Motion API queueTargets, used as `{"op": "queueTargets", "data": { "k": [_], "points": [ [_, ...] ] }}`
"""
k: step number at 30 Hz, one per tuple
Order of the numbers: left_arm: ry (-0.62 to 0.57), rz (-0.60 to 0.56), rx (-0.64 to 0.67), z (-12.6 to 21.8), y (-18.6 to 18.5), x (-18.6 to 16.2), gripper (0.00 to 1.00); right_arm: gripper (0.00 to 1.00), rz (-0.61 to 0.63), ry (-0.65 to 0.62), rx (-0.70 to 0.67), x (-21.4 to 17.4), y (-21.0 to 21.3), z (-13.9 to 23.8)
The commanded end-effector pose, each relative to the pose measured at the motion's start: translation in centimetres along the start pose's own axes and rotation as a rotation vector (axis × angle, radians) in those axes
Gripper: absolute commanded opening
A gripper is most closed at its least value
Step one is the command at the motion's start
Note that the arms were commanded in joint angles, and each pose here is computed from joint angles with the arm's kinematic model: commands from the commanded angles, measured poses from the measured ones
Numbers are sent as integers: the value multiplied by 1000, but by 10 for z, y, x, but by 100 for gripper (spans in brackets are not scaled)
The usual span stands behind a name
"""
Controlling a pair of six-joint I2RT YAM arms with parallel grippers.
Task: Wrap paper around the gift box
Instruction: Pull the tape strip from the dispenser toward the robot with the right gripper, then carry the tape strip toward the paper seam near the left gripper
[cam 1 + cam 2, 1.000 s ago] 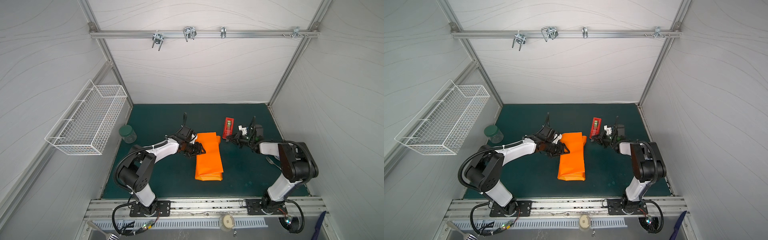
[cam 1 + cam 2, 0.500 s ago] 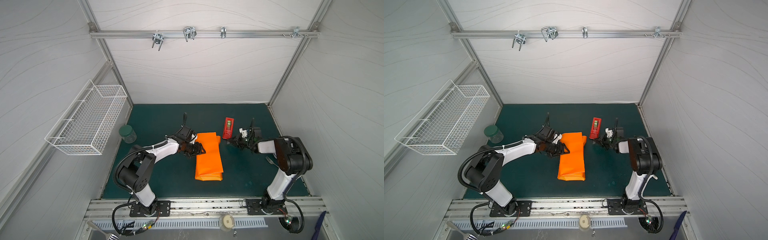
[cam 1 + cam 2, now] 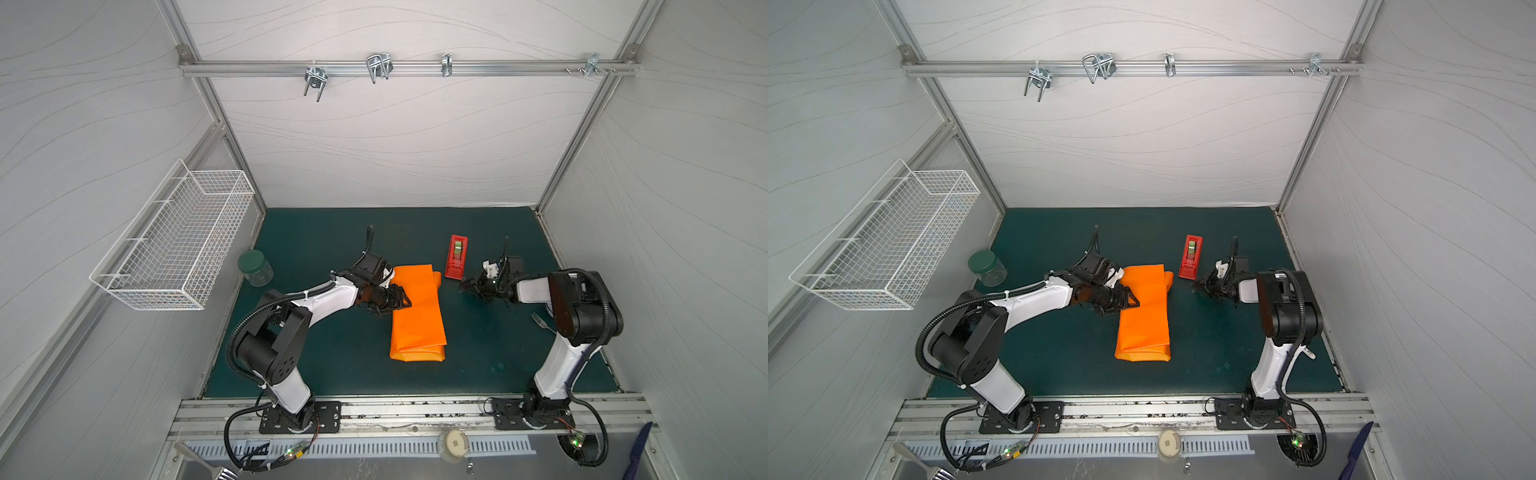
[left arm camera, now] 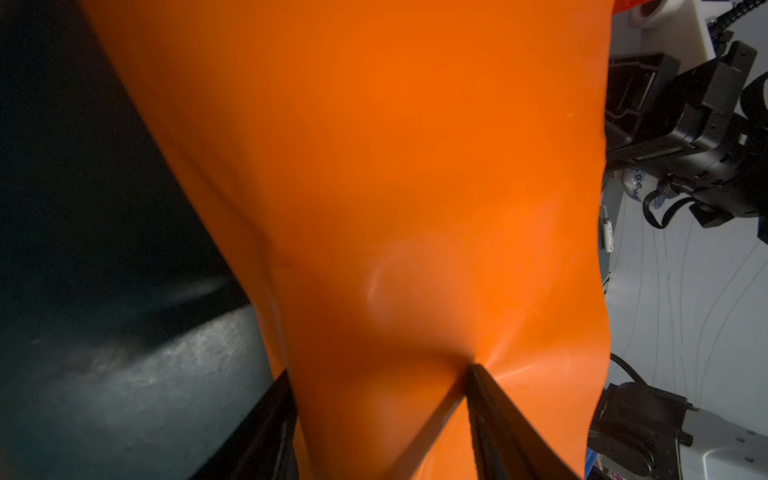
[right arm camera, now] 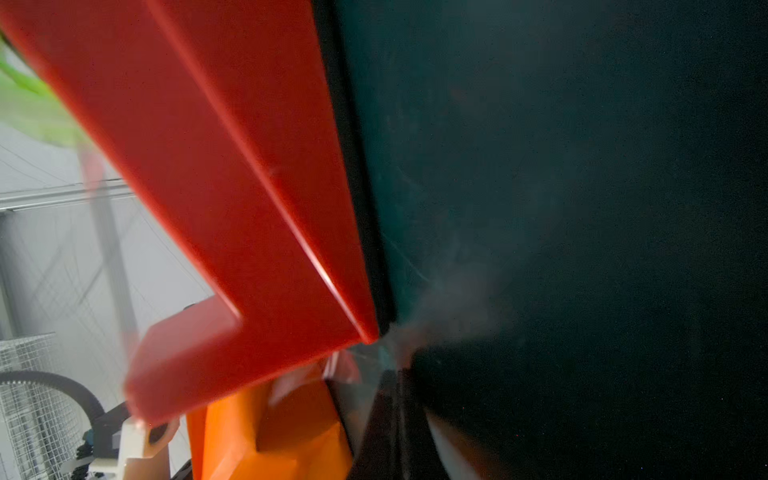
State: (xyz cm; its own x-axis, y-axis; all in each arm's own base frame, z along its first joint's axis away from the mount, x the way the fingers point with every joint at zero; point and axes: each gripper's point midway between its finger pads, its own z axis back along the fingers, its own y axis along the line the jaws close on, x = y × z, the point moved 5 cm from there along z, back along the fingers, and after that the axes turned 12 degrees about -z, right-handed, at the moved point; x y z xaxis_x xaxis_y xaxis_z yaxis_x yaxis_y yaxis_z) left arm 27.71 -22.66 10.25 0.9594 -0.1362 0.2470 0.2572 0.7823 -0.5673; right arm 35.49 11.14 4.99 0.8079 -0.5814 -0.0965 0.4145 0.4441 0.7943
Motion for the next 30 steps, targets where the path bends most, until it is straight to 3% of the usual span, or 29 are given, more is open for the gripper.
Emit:
{"op": "queueTargets", "data": {
  "k": [1, 6, 12, 21, 30],
  "points": [
    [129, 49, 215, -19, 45, -38, 63, 0, -29, 10, -35, -8, -11, 5],
    [135, 53, 215, -20, 46, -39, 63, 0, -27, -3, 163, -27, 22, 31],
    [131, 52, 216, -19, 46, -38, 63, 0, -38, -54, 276, -76, 39, 59],
    [129, 51, 220, -18, 46, -37, 63, 0, -33, -178, 368, -143, 68, 78],
    [132, 53, 217, -19, 46, -38, 63, 0, 17, -210, 400, -165, 86, 56]
  ]
}}
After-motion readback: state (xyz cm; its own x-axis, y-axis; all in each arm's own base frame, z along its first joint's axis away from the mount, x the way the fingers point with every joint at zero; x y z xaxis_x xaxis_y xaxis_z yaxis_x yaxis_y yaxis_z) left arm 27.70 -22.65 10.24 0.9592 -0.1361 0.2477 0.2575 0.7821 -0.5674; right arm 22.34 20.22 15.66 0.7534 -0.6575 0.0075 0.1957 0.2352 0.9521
